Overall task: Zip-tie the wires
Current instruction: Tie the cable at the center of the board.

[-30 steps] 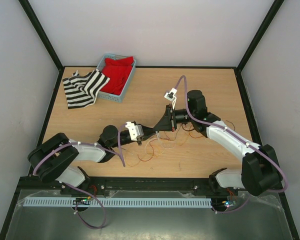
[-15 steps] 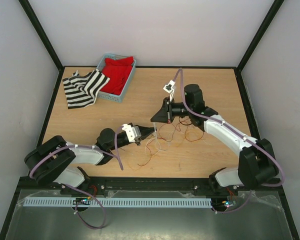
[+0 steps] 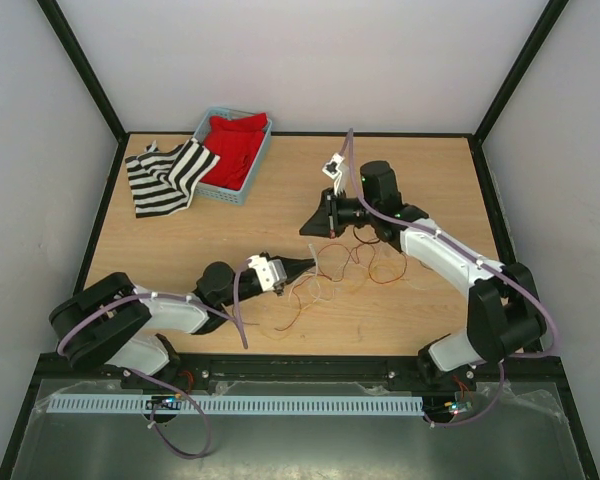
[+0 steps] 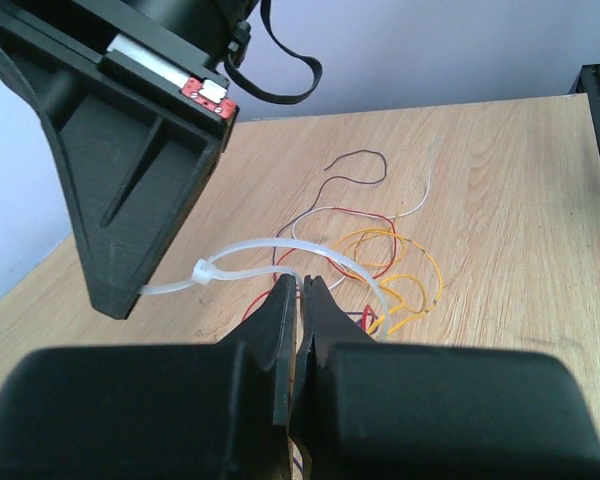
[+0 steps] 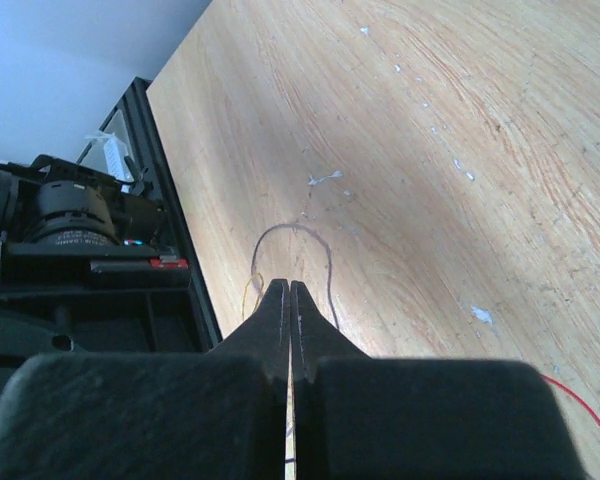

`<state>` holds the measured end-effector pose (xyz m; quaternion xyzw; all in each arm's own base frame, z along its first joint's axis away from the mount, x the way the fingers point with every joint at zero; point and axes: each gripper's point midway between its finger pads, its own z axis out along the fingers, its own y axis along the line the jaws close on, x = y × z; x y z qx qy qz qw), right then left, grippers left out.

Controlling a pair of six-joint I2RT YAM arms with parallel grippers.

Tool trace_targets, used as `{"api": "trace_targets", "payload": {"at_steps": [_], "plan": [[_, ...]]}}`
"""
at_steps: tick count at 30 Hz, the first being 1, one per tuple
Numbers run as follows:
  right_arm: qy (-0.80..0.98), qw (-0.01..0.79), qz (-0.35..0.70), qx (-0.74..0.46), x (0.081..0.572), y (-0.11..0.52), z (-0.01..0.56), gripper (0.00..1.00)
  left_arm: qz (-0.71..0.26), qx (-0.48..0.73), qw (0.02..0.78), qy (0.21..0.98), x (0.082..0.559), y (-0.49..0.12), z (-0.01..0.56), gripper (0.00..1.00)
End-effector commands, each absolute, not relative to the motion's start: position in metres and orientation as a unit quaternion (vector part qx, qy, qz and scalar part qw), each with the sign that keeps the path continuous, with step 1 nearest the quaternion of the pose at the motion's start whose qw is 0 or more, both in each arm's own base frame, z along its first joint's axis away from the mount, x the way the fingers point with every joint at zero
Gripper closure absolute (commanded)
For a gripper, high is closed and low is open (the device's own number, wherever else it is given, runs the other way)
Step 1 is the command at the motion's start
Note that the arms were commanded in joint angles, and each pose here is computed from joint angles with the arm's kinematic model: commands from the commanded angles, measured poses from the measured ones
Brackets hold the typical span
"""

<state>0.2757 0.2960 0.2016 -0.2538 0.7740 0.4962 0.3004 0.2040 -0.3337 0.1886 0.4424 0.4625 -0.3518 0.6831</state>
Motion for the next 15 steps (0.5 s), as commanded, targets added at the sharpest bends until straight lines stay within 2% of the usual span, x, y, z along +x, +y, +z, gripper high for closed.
{"api": "trace_targets", "payload": {"at_steps": [1,9,15], "plan": [[0.764,0.373,0.461,-0.254,0.315,0.297,0.219,1.0,-0.396,0.471,0.663,0.427,0.172,-0.345,0.189,1.0],[0.756,0.381,0.466,-0.258,0.325,0.304,0.23,1.0,-0.39,0.454,0.635,0.489,0.173,-0.331,0.152,1.0],[0.751,0.356,0.49,-0.263,0.303,0.301,0.221,1.0,-0.365,0.394,0.645,0.544,0.201,-0.31,0.146,0.99]]}}
